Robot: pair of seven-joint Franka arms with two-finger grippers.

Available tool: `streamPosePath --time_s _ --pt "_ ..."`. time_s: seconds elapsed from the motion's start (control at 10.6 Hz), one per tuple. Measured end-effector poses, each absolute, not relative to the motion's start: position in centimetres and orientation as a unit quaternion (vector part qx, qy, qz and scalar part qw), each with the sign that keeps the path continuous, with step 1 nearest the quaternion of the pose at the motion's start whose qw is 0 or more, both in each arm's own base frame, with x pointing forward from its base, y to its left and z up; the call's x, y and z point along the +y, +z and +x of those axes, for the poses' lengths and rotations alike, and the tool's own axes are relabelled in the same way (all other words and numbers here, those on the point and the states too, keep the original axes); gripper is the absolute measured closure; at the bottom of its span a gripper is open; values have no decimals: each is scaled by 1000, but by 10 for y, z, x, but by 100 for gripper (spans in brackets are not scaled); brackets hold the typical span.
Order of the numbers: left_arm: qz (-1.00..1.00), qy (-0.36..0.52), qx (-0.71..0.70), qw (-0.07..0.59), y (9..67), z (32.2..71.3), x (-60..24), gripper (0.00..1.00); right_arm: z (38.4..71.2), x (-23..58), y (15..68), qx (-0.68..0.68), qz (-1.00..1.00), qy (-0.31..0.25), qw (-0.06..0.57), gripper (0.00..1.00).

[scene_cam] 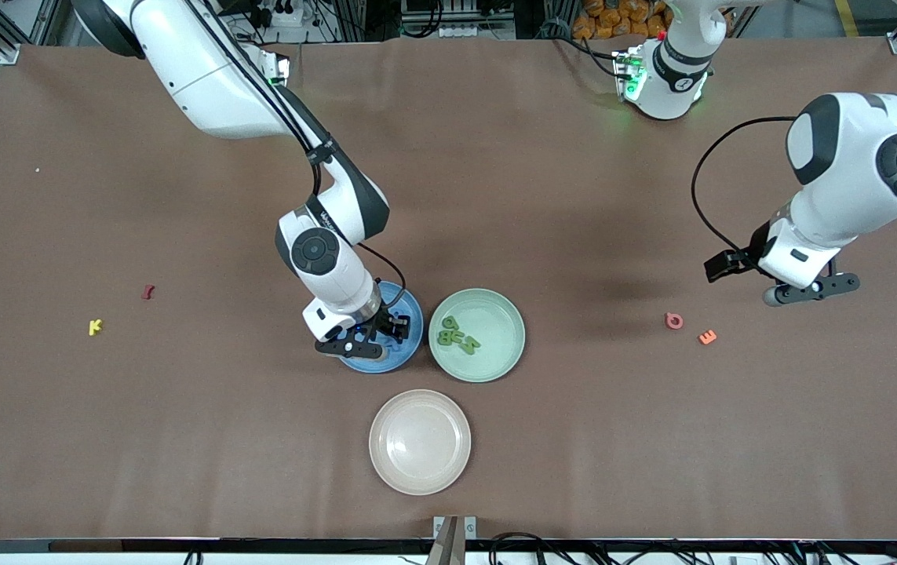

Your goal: Sort letters by color into matching plates

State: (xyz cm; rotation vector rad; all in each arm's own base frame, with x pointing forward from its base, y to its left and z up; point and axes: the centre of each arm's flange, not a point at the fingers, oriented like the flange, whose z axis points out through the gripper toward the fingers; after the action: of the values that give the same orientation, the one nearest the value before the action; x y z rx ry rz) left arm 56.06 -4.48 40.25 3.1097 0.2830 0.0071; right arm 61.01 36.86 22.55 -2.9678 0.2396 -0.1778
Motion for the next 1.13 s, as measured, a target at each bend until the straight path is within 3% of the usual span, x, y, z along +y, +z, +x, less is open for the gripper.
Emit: streamPosePath --time_s 0.28,0.75,1.13 --pt "996 34 77 14 437 565 -48 0 611 368 226 81 -992 -61 79 0" --pt "999 14 51 12 520 574 -51 0 626 351 233 59 -993 -73 75 0" --pt "999 -17 39 11 504 585 -63 0 662 269 247 16 -997 -61 36 0"
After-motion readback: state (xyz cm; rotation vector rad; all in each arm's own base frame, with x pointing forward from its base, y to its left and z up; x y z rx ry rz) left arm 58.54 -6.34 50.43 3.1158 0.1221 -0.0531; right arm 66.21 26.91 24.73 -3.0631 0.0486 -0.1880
